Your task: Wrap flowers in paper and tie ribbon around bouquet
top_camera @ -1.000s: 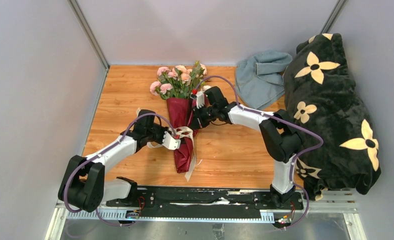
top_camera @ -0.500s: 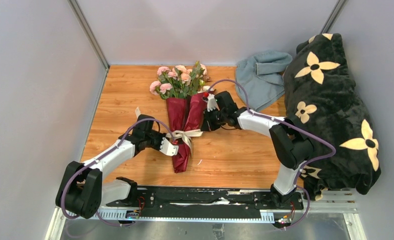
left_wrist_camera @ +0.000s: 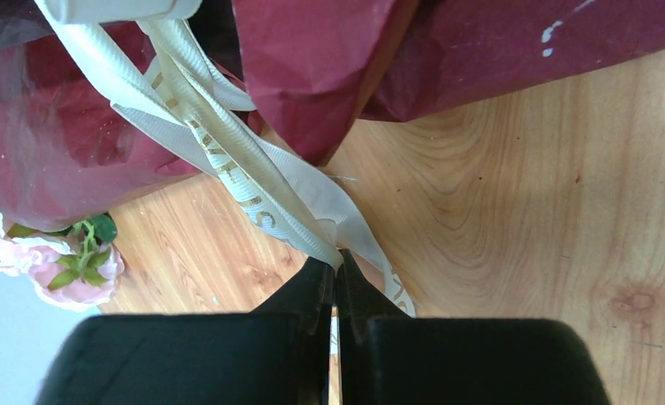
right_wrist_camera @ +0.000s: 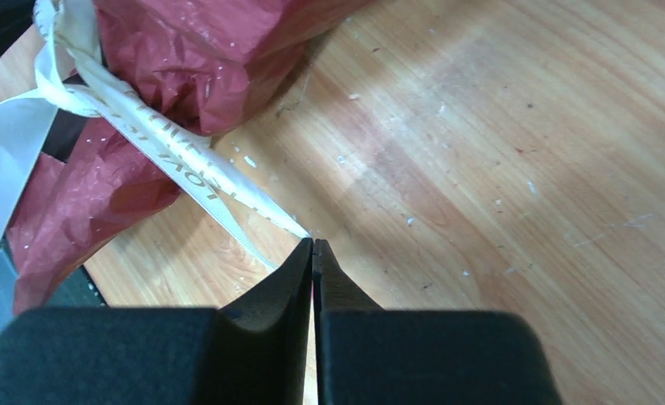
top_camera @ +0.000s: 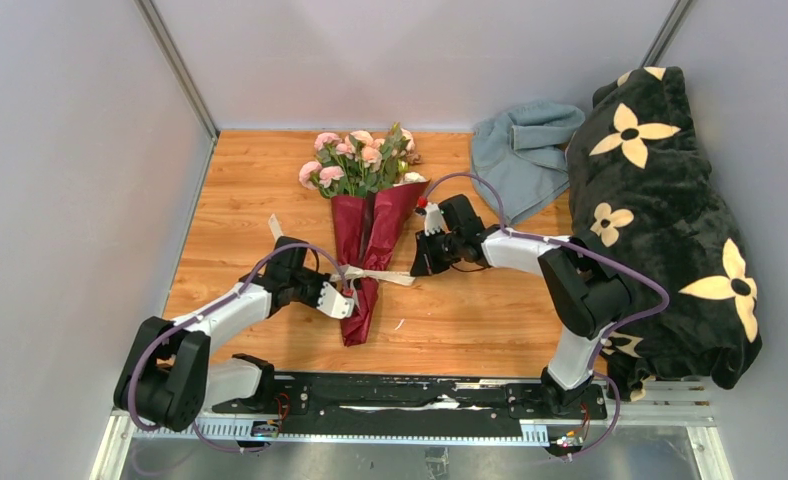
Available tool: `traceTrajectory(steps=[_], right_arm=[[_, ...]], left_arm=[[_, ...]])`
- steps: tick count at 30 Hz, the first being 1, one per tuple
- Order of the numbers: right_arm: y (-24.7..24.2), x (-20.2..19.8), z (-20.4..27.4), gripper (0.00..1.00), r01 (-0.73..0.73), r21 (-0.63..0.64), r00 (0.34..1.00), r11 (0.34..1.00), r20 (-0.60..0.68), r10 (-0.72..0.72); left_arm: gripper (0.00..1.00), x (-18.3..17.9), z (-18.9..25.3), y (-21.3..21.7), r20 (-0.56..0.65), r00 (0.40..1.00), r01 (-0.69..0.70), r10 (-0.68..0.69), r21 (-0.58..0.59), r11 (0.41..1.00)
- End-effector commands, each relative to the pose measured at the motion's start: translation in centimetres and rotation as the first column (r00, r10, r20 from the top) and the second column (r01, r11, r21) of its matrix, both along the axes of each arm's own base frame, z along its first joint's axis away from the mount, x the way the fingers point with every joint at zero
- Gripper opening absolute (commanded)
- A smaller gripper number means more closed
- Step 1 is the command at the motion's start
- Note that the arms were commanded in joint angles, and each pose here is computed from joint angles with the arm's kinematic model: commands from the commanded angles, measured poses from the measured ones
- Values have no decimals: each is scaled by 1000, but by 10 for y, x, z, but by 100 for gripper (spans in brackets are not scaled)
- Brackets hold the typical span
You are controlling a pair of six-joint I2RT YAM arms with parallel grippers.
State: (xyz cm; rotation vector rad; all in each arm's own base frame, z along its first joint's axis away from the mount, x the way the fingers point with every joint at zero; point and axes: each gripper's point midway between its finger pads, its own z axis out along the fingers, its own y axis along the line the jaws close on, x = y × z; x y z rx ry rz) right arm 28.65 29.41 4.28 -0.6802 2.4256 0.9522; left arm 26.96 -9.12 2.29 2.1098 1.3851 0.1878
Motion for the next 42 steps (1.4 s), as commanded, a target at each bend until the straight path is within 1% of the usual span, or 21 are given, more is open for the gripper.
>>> traceTrajectory(steps=[1,2,3,4,5,6,7,9,10,12,15,18,20,22,25,28,31,34,36,39,42], right_arm=[[3,-9,5,14,-107,55,994,993,-1,107],[3,-9,9,21,-136,55,990,989,28,135],[2,-8,17,28,-159,61,986,985,63,155],[1,-7,23,32,-176,63,981,982,96,169],[-1,-7,28,38,-196,68,974,978,125,186],[-2,-9,32,44,-224,71,966,972,153,211],[-2,-11,35,47,-245,78,959,966,169,230],[3,-14,40,53,-304,105,935,947,222,276],[8,-19,43,56,-347,141,920,927,242,308],[16,-21,46,63,-403,186,893,896,294,341],[22,-17,45,64,-435,197,871,879,341,354],[22,-9,36,65,-441,149,853,885,377,361],[23,-4,29,65,-441,136,853,887,372,367],[24,-2,20,65,-441,124,858,889,350,377],[24,-3,9,66,-449,98,856,888,330,397],[26,-9,-3,66,-473,70,842,878,331,427],[30,-8,-13,66,-476,53,842,878,316,437],[34,-4,-17,66,-472,64,846,879,314,431],[35,-5,-20,66,-474,68,847,878,308,434],[36,-7,-21,62,-485,79,842,871,310,441],[36,-8,-20,59,-494,81,837,866,312,449]], left_arm=[[0,-1,8,-5,-6,1000,15,-16,-37,999],[0,-2,12,-7,-11,1000,23,-24,-50,998],[6,-4,15,-9,-22,999,26,-27,-59,998],[13,-4,19,-10,-24,999,26,-28,-66,997],[22,-3,23,-11,-22,1000,16,-17,-78,997],[29,-2,28,-10,-19,1000,4,-5,-80,997],[36,-2,29,-9,-24,1000,-7,5,-81,997],[44,-2,36,-7,-25,999,-33,31,-83,996],[47,-2,39,-6,-28,999,-40,38,-83,996],[52,-6,47,-6,-43,998,-44,40,-89,995],[55,-11,71,-14,-66,997,-47,37,-147,988],[59,-25,102,-33,-97,995,-3,-23,-252,968],[61,-33,119,-49,-99,993,30,-65,-316,948],[62,-42,121,-60,-80,990,84,-113,-301,950],[65,-55,111,-69,-66,977,182,-202,-236,955],[69,-65,105,-82,-75,956,262,-285,-228,938],[68,-70,98,-94,-76,933,331,-352,-202,922],[63,-67,90,-103,-64,930,344,-361,-194,919],[57,-61,87,-106,-42,933,345,-357,-180,921],[44,-53,81,-108,-26,939,333,-342,-169,928],[35,-42,73,-107,4,945,325,-328,-134,936]])
